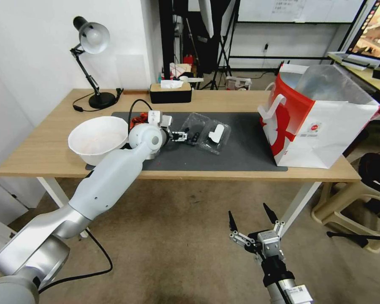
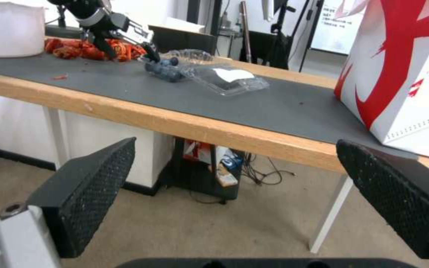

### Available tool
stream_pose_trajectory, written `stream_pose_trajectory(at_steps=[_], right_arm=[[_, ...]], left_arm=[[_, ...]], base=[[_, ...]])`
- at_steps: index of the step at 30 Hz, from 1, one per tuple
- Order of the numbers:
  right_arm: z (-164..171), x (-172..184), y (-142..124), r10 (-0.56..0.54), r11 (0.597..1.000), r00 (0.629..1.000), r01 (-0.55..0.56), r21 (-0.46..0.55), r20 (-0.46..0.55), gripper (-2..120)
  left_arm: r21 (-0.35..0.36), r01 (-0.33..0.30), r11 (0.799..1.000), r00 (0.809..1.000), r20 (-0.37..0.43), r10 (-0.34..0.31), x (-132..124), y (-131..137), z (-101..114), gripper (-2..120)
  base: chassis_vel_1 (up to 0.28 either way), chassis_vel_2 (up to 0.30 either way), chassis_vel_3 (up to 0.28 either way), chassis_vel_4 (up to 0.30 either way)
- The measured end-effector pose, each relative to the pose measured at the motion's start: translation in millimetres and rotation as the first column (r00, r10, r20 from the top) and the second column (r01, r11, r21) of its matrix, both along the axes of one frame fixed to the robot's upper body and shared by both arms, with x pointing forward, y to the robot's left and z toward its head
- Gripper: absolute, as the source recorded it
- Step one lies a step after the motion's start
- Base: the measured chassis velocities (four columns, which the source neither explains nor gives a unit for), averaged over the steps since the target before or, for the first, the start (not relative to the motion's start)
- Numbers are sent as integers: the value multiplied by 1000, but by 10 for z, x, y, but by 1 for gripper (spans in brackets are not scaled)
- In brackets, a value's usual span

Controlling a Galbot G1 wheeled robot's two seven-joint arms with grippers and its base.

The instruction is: Close the takeout container lid, then place the container into the takeout bag.

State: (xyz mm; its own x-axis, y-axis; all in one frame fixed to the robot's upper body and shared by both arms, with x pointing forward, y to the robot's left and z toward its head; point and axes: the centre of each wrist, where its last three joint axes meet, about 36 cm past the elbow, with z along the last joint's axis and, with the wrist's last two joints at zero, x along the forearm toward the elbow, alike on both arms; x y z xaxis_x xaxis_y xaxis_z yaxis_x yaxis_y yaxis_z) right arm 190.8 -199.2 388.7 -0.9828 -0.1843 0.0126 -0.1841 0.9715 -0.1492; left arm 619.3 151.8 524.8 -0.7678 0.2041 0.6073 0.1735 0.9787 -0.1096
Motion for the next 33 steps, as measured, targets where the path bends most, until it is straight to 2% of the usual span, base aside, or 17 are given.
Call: stream_pose_trajectory(at_steps=[33], right_arm=[[-13,-7,8,10,1000,1000,-10,-2,8,100]], left_arm=[[34,-75,997,997,-31,76,-117,4,-33,100]], base=[[0,0,0,0]])
